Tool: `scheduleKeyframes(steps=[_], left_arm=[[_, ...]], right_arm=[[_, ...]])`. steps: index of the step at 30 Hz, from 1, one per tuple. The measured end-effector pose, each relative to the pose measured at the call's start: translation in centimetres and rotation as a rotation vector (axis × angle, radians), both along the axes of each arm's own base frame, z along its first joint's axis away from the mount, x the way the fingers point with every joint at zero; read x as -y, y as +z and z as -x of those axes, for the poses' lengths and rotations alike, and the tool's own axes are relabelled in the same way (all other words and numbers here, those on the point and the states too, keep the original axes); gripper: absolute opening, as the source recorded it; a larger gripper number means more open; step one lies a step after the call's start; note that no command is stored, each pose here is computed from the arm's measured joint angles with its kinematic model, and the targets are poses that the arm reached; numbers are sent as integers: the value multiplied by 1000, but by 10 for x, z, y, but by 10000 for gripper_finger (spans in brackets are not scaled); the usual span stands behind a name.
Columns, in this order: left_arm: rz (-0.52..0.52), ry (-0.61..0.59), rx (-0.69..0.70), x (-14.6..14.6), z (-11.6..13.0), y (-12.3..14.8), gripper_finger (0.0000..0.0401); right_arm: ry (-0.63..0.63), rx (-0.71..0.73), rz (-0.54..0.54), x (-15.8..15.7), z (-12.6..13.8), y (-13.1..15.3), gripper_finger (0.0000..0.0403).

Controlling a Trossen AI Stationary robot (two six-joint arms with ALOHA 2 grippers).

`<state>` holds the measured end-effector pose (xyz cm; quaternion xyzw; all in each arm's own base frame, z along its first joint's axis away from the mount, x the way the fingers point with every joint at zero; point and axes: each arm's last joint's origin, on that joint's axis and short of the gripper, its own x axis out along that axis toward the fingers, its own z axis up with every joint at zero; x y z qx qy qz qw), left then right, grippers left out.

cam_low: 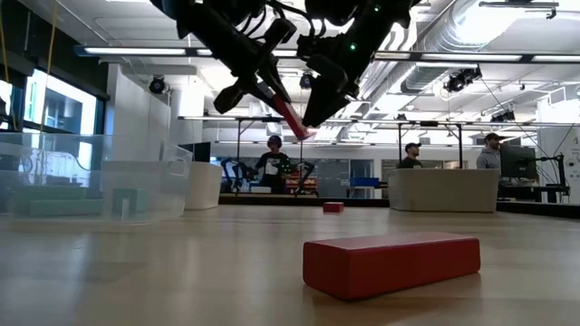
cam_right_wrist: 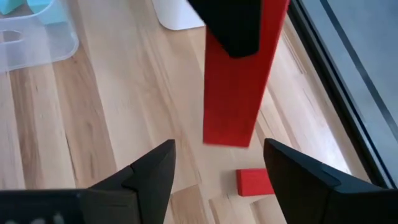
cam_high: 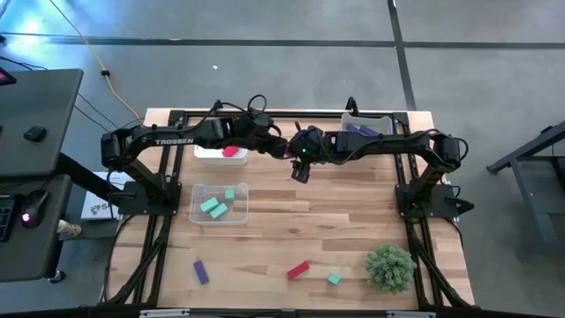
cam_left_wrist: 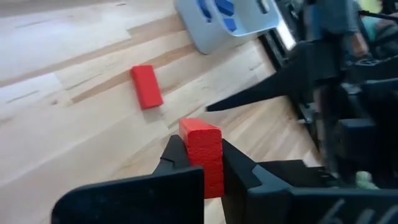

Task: Sort & place blocks by color
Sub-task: Put the red block into the white bin

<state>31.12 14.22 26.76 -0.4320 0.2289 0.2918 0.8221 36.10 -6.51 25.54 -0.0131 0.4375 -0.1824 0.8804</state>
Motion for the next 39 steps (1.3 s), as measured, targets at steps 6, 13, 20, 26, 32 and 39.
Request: scheduleKeyframes(steps=[6,13,20,26,32,39], left_arm=[[-21,35,-83,-8,10,-4,0],[-7,77,-232,-22,29,-13,0],[-53,97,-264,-26,53,5,0],[-76,169,-434,-26,95,20,0],[-51,189,-598,-27,121,20,0],[-10,147,-710,-29,135,4,0]], right_arm=[[11,-6,11,1,0,0,233],[0,-4,8,3,1,0,234],[-9,-4,7,7,1,0,234],[-48,9,-13,11,2,0,234],[-104,33,-51,12,2,0,234],[-145,52,-85,12,2,0,234]])
